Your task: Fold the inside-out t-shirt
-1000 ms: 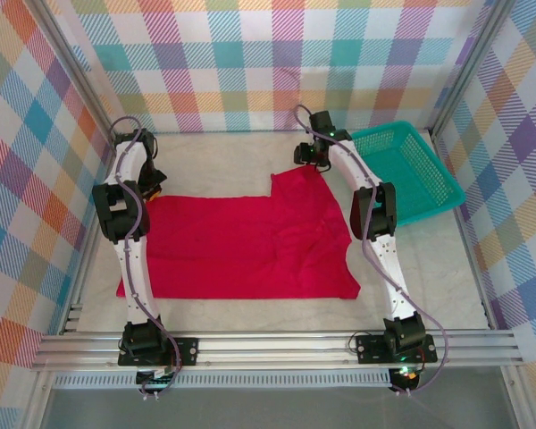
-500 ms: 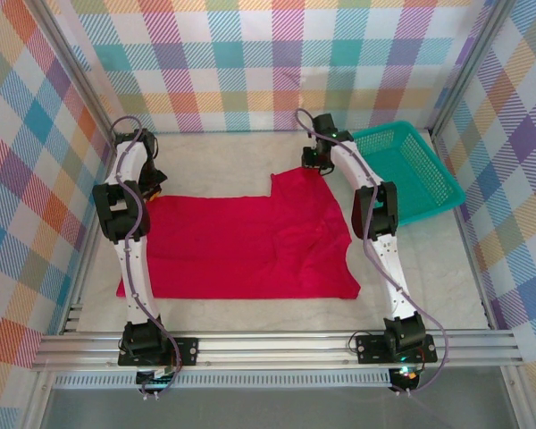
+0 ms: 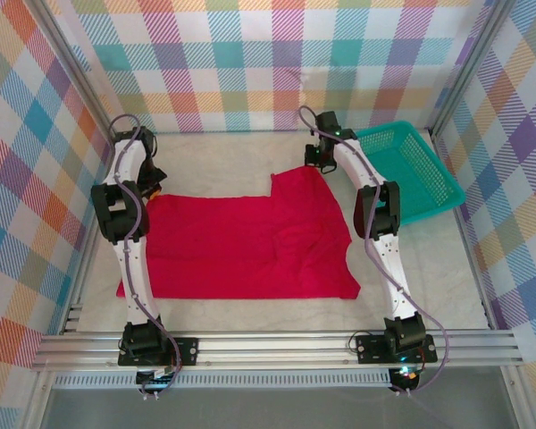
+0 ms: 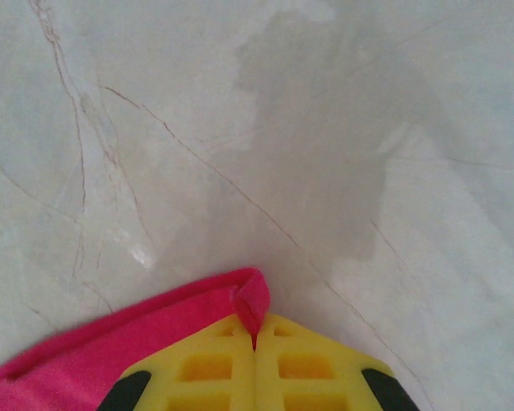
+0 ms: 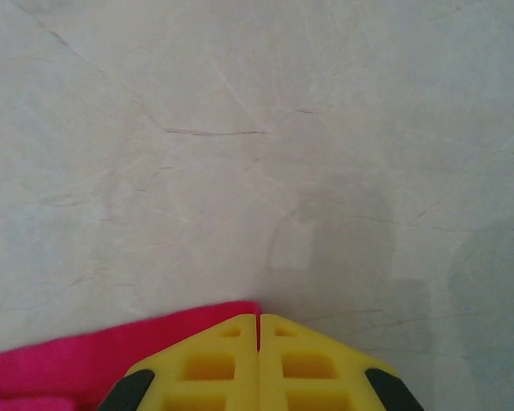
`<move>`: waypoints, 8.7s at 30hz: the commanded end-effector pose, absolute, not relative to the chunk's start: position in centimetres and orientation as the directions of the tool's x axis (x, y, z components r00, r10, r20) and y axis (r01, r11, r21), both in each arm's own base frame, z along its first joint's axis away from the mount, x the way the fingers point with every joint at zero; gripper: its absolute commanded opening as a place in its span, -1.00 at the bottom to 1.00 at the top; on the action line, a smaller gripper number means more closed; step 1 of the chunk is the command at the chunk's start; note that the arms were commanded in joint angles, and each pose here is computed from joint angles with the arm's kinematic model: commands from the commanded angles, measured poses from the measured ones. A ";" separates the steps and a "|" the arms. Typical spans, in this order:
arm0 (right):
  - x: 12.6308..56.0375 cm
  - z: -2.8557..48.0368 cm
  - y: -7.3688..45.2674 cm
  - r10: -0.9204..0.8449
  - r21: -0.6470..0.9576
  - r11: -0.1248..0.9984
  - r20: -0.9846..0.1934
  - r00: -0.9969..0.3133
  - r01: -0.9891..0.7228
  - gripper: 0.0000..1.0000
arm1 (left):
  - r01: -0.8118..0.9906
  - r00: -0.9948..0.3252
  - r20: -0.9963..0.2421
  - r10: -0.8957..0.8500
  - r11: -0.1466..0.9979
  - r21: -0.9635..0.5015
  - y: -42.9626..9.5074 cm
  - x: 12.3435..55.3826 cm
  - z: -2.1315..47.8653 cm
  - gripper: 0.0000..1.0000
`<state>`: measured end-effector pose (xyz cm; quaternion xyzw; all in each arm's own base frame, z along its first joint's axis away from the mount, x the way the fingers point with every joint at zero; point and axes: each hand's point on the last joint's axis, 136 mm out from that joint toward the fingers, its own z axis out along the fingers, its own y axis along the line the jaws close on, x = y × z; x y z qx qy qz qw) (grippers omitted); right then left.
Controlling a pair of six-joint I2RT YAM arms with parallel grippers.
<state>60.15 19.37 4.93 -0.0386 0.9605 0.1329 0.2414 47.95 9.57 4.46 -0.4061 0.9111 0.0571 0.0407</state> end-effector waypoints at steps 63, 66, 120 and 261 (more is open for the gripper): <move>21.1 7.6 9.6 0.417 0.491 0.840 -0.315 -0.852 0.230 -0.67 | -0.898 -0.440 -0.132 -0.888 0.434 0.072 10.3 26.2 3.5 -0.64; 21.2 8.6 9.3 0.418 0.485 0.846 -0.340 -0.842 0.224 -0.59 | -0.901 -0.434 -0.123 -0.892 0.432 0.045 10.0 26.9 3.8 -0.18; 19.5 7.5 27.1 0.074 0.265 0.964 -0.348 -0.934 -0.022 -0.24 | -0.739 -0.648 -0.107 -0.754 0.657 -0.151 -0.9 32.8 4.6 0.08; 26.7 15.5 11.2 0.132 0.186 0.980 -0.364 -0.922 0.067 -1.00 | -0.718 -0.673 -0.087 -0.735 0.677 -0.164 1.2 31.2 6.2 0.27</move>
